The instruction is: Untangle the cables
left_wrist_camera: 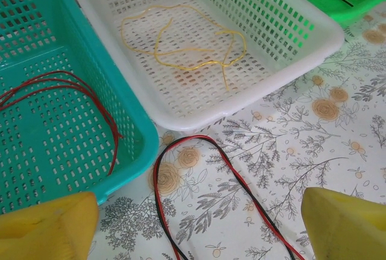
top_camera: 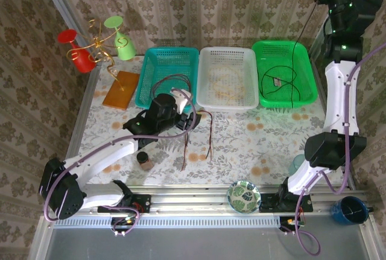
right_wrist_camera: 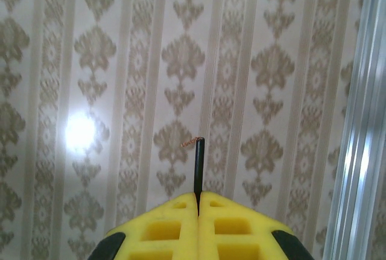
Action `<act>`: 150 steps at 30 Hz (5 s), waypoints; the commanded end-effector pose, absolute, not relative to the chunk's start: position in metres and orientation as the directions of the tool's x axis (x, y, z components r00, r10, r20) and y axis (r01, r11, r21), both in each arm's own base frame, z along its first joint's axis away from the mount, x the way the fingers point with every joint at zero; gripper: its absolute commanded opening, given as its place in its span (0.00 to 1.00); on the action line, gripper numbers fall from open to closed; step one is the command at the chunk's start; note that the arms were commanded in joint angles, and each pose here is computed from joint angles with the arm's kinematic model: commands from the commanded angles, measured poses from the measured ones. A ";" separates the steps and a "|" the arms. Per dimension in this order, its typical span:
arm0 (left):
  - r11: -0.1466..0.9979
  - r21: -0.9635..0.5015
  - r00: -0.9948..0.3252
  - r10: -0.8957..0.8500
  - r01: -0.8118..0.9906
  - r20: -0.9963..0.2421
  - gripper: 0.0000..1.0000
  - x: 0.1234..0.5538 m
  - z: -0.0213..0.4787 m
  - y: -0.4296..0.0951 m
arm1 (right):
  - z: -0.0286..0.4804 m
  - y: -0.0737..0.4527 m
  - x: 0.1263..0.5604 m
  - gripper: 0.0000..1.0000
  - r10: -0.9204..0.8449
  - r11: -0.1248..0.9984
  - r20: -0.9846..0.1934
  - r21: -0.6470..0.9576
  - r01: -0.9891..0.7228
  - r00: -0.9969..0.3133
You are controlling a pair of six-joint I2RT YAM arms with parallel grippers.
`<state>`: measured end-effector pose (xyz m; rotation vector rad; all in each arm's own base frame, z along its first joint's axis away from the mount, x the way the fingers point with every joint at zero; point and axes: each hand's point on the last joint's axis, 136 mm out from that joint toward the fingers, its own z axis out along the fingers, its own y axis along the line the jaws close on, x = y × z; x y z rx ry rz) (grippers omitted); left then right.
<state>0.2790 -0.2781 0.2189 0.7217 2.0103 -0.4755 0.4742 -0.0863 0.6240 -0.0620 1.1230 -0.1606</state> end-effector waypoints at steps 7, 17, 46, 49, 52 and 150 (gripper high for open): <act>0.753 -0.054 -0.411 0.296 0.656 -0.862 0.88 0.276 0.222 -0.287 | 0.650 -0.101 0.453 0.00 -0.175 0.984 -0.838 -0.126 0.128 0.517; 0.751 -0.054 -0.415 0.302 0.658 -0.858 0.88 0.270 0.219 -0.288 | 0.568 -0.112 0.494 0.00 -0.025 1.000 -0.926 -0.019 0.019 0.377; 0.733 -0.041 -0.406 0.329 0.679 -0.852 0.89 0.267 0.217 -0.302 | 0.203 -0.139 0.491 0.00 0.354 0.876 -0.781 0.084 0.475 -0.515; 0.731 -0.037 -0.406 0.335 0.682 -0.850 0.89 0.265 0.215 -0.302 | 0.177 -0.143 0.495 0.00 0.387 0.861 -0.722 0.061 0.505 -0.573; 0.733 -0.036 -0.407 0.336 0.680 -0.850 0.89 0.265 0.214 -0.302 | 0.144 -0.142 0.495 0.00 0.415 0.856 -0.646 0.038 0.516 -0.641; 0.892 -0.173 -0.610 0.134 0.418 -0.781 0.89 0.258 0.224 -0.191 | 0.037 0.253 0.216 0.33 0.008 0.965 -0.031 0.264 0.000 -0.999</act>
